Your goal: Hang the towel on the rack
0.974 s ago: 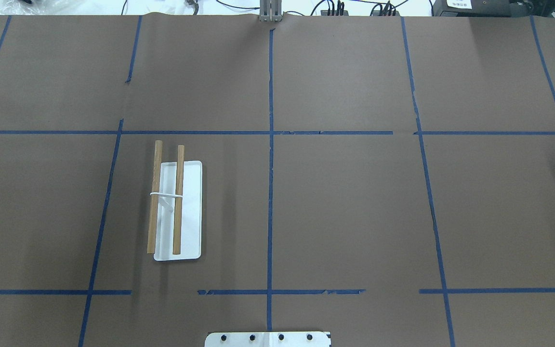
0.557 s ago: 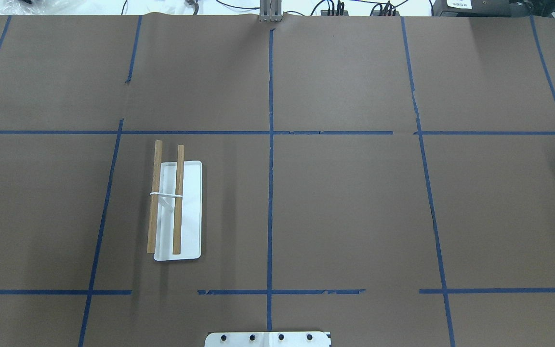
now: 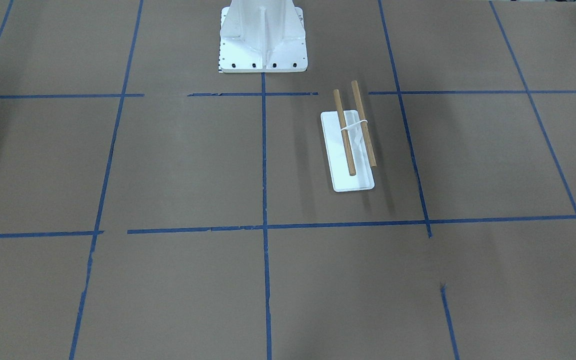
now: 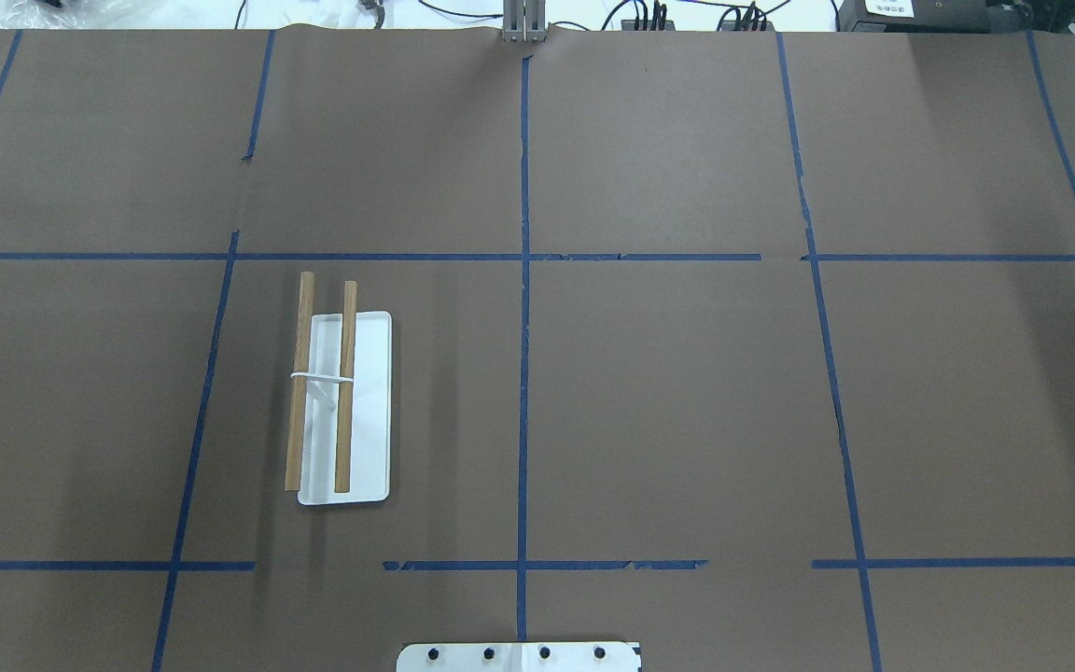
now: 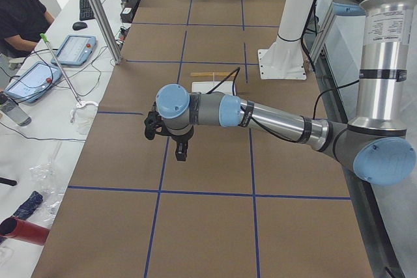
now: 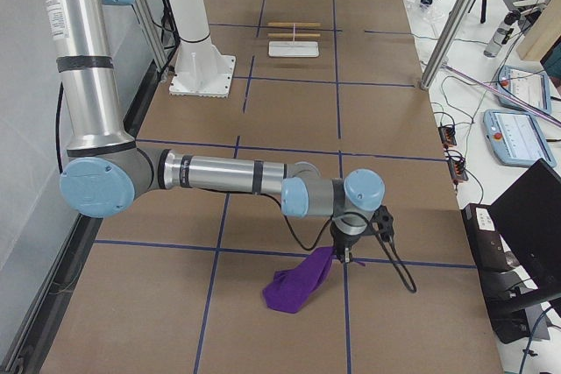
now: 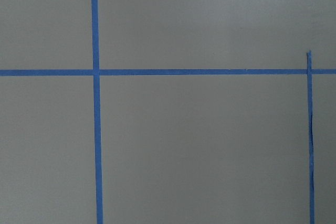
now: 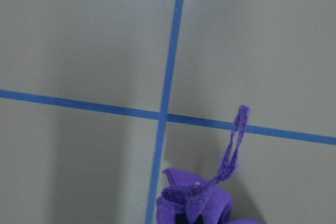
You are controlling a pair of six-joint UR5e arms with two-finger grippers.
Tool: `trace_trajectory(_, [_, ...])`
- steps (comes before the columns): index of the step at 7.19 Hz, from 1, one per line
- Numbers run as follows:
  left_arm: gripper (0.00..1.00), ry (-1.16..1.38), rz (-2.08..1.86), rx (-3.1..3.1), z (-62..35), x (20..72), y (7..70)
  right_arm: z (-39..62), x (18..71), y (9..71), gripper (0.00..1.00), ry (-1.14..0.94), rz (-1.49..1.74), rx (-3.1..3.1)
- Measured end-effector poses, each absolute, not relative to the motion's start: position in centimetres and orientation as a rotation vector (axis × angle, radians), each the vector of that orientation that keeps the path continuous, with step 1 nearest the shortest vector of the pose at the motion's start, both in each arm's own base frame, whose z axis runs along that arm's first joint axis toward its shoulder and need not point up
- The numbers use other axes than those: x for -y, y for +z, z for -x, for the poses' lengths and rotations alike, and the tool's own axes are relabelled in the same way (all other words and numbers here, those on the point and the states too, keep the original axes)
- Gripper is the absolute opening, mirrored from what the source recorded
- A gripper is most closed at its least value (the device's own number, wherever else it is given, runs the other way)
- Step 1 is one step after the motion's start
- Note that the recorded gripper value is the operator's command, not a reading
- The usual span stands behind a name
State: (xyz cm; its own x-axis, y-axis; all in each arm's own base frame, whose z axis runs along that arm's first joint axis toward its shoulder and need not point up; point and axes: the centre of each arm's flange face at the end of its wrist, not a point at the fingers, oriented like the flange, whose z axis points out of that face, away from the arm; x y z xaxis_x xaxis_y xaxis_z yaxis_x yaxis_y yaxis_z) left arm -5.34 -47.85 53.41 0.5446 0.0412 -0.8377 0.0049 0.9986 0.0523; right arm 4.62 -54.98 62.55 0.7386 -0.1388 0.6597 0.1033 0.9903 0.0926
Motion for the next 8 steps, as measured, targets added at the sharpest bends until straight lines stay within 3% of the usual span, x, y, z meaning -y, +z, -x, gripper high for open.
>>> trace_trajectory(4, [1.0,0.085,-0.16,-0.994,4.3,50.2,49.8,-1.3,51.1,42.2,0.0,-0.057,-0.112,0.886])
trace_trajectory(8, [1.0,-0.009,-0.168,-1.047,-0.6,54.6,38.4,12.5,50.9,23.7,0.0,-0.054,-0.078,1.055])
